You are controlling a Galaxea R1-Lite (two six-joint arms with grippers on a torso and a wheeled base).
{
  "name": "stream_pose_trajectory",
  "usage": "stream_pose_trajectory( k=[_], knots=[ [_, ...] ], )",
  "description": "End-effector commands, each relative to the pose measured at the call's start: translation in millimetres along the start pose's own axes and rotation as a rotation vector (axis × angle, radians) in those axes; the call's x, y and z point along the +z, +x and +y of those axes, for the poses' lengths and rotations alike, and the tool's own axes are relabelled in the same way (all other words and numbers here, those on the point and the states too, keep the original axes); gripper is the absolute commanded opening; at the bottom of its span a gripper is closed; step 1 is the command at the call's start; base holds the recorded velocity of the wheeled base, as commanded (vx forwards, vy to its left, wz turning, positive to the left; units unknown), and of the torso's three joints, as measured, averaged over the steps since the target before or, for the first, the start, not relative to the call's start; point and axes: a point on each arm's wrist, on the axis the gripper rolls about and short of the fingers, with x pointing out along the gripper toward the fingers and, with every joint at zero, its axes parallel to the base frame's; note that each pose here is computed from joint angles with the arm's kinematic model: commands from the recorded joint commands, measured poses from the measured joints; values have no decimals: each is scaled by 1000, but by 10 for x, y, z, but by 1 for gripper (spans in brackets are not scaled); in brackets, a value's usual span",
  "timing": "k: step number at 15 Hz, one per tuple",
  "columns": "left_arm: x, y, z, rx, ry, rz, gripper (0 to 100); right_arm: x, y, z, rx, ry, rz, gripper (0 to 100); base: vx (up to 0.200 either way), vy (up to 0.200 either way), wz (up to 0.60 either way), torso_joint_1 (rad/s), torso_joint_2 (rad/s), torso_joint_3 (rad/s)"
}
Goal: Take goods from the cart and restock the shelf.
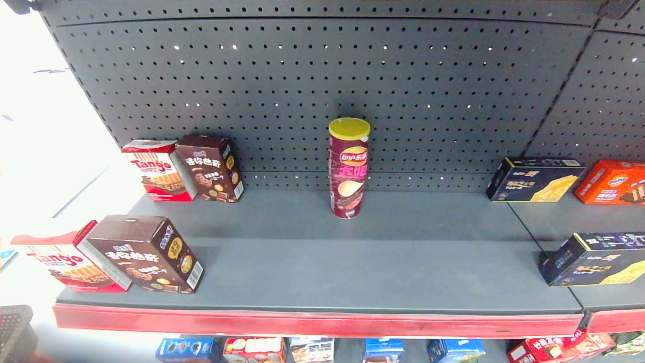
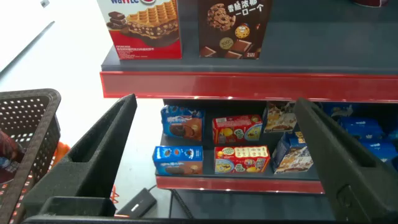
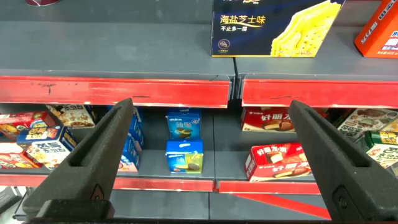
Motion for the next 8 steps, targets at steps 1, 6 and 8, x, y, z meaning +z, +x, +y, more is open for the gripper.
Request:
stream_pose_trajectory(
  k=[1, 6, 8],
  knots=[
    [1, 1, 0, -1, -1, 1, 100, 0, 1, 1, 2, 0, 2, 100, 0, 0, 0, 0, 0, 0],
    [1, 1, 0, -1, -1, 1, 100, 0, 1, 0, 0, 0, 2, 100, 0, 0, 0, 0, 0, 0],
    [1, 1, 0, -1, -1, 1, 100, 2, 1, 0, 0, 1, 0, 100, 0, 0, 0, 0, 0, 0]
  ],
)
